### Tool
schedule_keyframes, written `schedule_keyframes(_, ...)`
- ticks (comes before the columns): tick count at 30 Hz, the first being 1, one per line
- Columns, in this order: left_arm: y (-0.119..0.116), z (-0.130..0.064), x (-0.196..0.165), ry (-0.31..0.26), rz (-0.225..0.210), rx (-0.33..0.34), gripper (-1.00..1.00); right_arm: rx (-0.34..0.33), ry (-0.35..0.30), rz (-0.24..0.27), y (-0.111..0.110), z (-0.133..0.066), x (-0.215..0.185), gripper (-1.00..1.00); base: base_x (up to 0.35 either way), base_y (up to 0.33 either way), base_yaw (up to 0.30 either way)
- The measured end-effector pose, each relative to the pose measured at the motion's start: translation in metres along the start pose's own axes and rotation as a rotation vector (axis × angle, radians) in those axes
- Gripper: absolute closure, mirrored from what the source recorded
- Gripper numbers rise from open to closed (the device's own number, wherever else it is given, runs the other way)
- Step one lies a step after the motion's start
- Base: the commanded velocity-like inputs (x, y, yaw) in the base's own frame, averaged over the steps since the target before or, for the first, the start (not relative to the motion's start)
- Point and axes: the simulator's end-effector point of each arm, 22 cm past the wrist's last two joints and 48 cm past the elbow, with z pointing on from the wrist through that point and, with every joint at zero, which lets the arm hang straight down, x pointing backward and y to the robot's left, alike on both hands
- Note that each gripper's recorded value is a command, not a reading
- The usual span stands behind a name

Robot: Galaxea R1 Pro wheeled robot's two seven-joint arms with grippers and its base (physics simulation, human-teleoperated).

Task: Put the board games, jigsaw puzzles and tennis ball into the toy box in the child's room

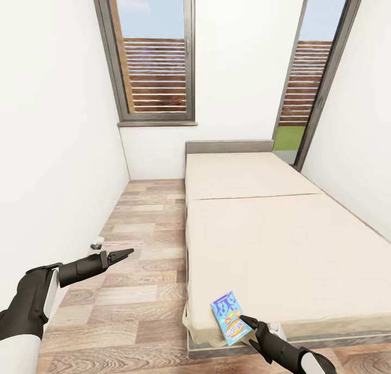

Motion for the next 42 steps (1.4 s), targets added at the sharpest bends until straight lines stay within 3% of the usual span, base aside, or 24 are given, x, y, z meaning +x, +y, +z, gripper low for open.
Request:
schedule_keyframes(36, 0.0004, 0.0, 0.0001, 0.0, 0.0, -0.002, -1.0, 0.014, 0.022, -0.021, -0.0027, 0.0007, 0.0058, -1.0, 0.031, 0.016, 0.0)
schedule_keyframes(37, 0.0004, 0.0, 0.0001, 0.0, 0.0, -0.002, -1.0, 0.014, 0.022, -0.023, -0.0027, 0.0008, 0.0059, 1.0, 0.0, 0.0, 0.0)
schedule_keyframes(42, 0.0006, -0.0002, 0.0, 0.0, 0.0, -0.002, -1.0, 0.012, 0.022, -0.026, -0.0024, 0.0008, 0.0064, 1.0, 0.0, 0.0, 0.0)
